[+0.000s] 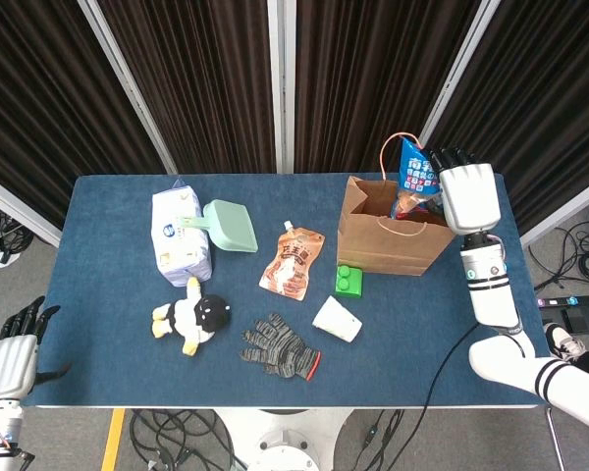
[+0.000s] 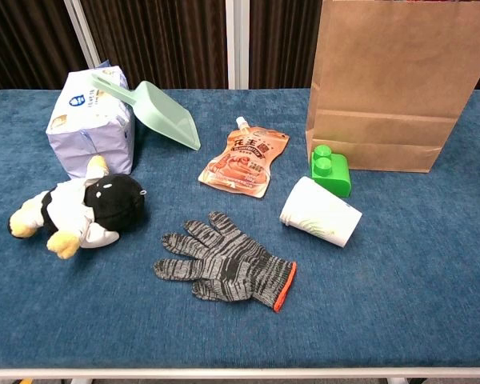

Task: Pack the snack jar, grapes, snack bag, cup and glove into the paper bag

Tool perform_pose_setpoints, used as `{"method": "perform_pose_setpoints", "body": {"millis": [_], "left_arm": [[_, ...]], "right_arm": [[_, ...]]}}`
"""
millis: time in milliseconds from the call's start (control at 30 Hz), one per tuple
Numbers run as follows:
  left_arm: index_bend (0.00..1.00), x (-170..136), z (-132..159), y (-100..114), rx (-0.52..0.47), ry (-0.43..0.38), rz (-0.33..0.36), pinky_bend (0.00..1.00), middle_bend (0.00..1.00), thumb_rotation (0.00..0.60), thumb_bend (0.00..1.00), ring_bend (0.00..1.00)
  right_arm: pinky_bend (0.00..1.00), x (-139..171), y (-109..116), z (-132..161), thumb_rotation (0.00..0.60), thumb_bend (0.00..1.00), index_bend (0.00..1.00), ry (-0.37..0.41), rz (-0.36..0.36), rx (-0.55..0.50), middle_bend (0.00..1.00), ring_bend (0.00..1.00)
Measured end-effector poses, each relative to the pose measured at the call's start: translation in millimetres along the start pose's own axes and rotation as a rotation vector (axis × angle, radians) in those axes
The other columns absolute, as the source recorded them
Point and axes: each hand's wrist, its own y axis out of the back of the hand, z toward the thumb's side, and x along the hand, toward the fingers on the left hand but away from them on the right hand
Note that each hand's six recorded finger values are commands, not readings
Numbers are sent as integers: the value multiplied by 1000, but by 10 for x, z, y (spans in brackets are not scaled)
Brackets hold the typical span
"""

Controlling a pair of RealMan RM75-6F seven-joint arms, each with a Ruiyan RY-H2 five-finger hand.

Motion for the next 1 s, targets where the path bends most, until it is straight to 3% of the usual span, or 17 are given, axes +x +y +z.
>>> {"method": "perform_pose_setpoints", "body": {"millis": [167,367,500,767,900,1000], "left_arm": [[216,11,12,1,0,-5,3,134,143,600,116,110],[216,-2,8,3,1,-4,5,134,144,600,115,111],[216,4,13,8,1,-5,6,134,144,600,116,110],[216,10,36,36,7,-12,12,134,144,600,116,111],[216,4,55,50,10,-16,16,134,144,600,115,110],[216,-7,62,56,13,-17,19,134,144,600,116,111]], "right_arm": [[279,68,-70,36,600,251,22,15,53,-10,234,88],[165,142,-63,62,600,249,0,29,103,-51,82,0],[133,193,13,31,600,120,0,28,112,-99,43,0],[143,305,337,85,600,78,0,71,-7,-257,146,5],[257,487,560,218,600,82,0,164,-74,-364,219,72],[324,666,635,338,600,91,24,244,-77,-397,264,124]]}}
